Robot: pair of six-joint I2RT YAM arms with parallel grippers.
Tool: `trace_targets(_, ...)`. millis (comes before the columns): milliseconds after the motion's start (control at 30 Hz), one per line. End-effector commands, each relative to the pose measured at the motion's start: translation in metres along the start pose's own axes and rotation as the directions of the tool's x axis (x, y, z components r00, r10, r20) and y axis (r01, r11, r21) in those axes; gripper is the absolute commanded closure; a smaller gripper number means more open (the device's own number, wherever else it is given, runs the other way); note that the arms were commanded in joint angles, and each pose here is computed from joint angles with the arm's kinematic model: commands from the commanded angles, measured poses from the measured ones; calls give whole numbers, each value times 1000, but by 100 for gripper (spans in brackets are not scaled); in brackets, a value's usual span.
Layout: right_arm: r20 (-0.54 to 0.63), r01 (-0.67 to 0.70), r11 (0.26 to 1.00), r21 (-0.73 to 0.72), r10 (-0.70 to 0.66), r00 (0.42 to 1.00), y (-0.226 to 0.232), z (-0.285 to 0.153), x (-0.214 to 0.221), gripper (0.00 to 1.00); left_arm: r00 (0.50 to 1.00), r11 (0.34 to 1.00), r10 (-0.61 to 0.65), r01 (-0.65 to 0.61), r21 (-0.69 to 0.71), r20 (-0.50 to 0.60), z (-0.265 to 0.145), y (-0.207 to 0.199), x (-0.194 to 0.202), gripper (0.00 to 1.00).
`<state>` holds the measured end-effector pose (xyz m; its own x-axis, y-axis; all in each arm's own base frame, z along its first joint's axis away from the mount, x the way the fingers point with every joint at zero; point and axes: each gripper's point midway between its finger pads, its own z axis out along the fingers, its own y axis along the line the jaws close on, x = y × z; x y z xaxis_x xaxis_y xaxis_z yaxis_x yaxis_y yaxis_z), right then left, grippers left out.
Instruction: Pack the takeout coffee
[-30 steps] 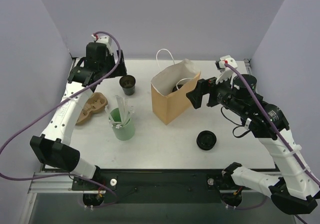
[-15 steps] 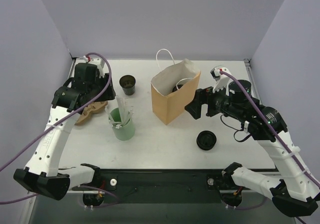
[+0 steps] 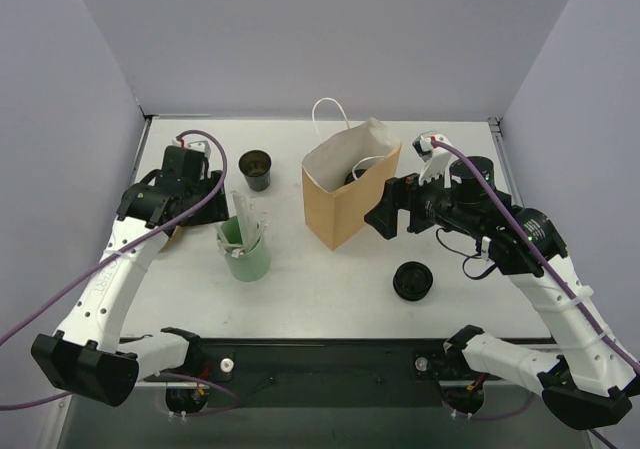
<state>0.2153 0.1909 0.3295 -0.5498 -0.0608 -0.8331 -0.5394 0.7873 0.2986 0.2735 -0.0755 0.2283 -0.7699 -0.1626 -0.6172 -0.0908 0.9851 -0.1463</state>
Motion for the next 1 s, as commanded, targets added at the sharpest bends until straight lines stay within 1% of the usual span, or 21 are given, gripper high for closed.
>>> trace_targets(0, 33, -11, 1000, -16, 11, 999, 6, -11, -9, 7, 1000, 999, -27, 26, -44, -5, 5, 10, 8, 37)
trace_targets(100, 31, -10, 1000, -16, 11, 999, 6, -12, -9, 7, 999, 998, -46, 45, -53, -14, 12, 15, 15, 38)
trace_targets(233, 29, -21, 1000, -15, 21, 999, 6, -12, -9, 7, 997, 997, -79, 79, -26, 3, 22, 19, 12, 38)
trace_targets(333, 29, -22, 1000, -18, 23, 999, 7, -13, -8, 7, 996, 996, -86, 86, 16, 33, 25, 15, 4, 40)
trace_targets(400, 23, -25, 1000, -16, 25, 999, 6, -13, -6, 7, 995, 996, -85, 84, 32, 41, 27, 12, 2, 44)
trace_targets(533, 23, -28, 999, -18, 28, 999, 7, -14, -6, 8, 994, 992, -97, 91, 92, 55, 28, 3, -1, 47)
trace_targets(633, 20, -24, 1000, -17, 25, 999, 7, -14, -5, 7, 993, 991, -102, 96, 97, 54, 28, 3, 0, 57)
trace_targets(700, 24, -25, 1000, -15, 25, 999, 6, -15, -6, 7, 993, 991, -98, 92, 92, 60, 25, 4, -2, 59)
trace_targets(733, 24, -26, 1000, -13, 27, 999, 6, -15, -6, 7, 994, 992, -95, 91, 84, 49, 24, 5, 0, 65)
trace_targets(833, 24, -24, 1000, -13, 24, 999, 6, -16, -5, 8, 995, 994, -89, 86, 66, 47, 16, 8, -2, 75)
trace_targets(900, 31, -22, 1000, -12, 23, 999, 6, -17, -7, 7, 994, 995, -88, 84, 58, 58, 9, 9, -8, 81)
trace_targets(967, 35, -20, 1000, -13, 20, 999, 7, -18, -8, 8, 995, 996, -84, 82, 44, 46, 2, 11, -7, 86)
